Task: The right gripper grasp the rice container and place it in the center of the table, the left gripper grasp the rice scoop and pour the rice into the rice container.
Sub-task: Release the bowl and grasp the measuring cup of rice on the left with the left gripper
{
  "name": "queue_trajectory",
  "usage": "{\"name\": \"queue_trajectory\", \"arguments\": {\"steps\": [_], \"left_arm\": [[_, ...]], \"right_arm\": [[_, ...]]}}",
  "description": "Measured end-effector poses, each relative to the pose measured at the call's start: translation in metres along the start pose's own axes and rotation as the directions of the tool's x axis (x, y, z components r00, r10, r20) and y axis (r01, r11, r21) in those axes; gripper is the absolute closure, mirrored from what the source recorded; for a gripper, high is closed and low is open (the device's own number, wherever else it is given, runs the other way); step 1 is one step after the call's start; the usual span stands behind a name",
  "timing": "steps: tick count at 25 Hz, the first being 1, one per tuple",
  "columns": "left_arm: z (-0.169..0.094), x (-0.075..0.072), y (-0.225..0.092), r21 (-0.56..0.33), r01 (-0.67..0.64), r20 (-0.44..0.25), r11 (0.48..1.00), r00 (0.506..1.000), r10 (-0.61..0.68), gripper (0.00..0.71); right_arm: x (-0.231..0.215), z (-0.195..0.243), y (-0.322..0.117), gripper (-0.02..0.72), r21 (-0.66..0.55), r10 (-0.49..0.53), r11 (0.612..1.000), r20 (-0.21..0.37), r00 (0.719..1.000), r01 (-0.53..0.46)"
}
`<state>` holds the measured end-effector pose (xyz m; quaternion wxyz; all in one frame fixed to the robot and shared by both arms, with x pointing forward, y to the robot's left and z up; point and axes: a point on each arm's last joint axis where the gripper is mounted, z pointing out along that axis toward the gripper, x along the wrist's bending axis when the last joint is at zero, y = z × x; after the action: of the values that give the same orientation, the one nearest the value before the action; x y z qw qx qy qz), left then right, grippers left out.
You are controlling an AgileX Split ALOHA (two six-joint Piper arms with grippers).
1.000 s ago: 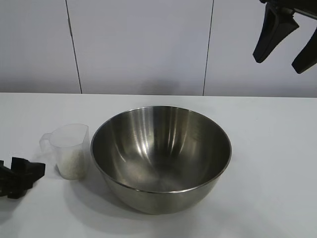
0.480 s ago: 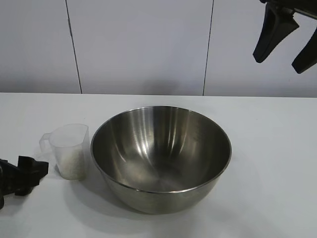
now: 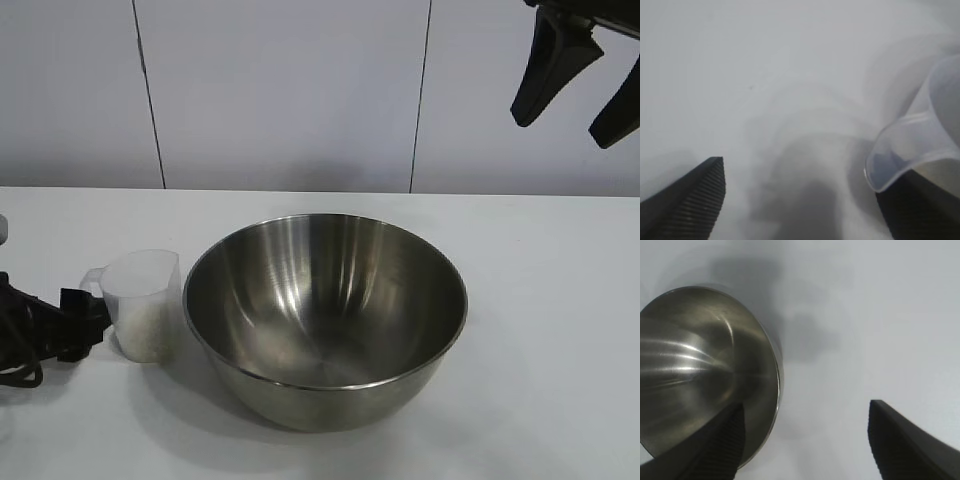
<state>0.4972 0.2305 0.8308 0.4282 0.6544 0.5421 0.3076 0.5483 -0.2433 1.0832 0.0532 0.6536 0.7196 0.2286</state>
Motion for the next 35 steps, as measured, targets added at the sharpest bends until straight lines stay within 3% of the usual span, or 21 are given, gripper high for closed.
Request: {"name": "queue_trajectory", "arguments": {"steps": [4,18,24,25,27,29,35], "left_arm": [[0.003,0.000,0.003,-0.015,0.002,-0.003,1.000,1.000,-0.002,0.135],[0.003,0.000,0.005,-0.021,0.002,-0.002,1.000,1.000,-0.002,0.404],[0.000,-0.001,0.015,-0.055,0.002,0.003,0.998,1.000,-0.002,0.442],[0.000,-0.002,0.015,-0.057,-0.002,0.011,0.998,1.000,0.003,0.471],[0.000,-0.005,0.017,-0.061,-0.015,0.041,0.998,0.999,0.018,0.604],[-0.001,-0.007,0.019,-0.067,-0.025,0.062,0.997,0.998,0.029,0.665],[-0.003,-0.008,0.023,-0.082,-0.026,0.072,0.996,0.997,0.032,0.700]], "right_arm": [[0.000,0.000,0.000,0.220,0.000,0.000,1.000,0.000,1.000,0.000],[0.000,0.000,0.000,0.220,-0.003,0.000,1.000,0.000,1.000,0.000],[0.000,0.000,0.000,0.220,-0.004,0.000,1.000,0.000,1.000,0.000],[0.000,0.000,0.000,0.220,-0.004,0.000,1.000,0.000,1.000,0.000],[0.000,0.000,0.000,0.220,-0.004,0.000,1.000,0.000,1.000,0.000],[0.000,0.000,0.000,0.220,-0.004,0.000,1.000,0.000,1.000,0.000],[0.000,0.000,0.000,0.220,-0.004,0.000,1.000,0.000,1.000,0.000]]}}
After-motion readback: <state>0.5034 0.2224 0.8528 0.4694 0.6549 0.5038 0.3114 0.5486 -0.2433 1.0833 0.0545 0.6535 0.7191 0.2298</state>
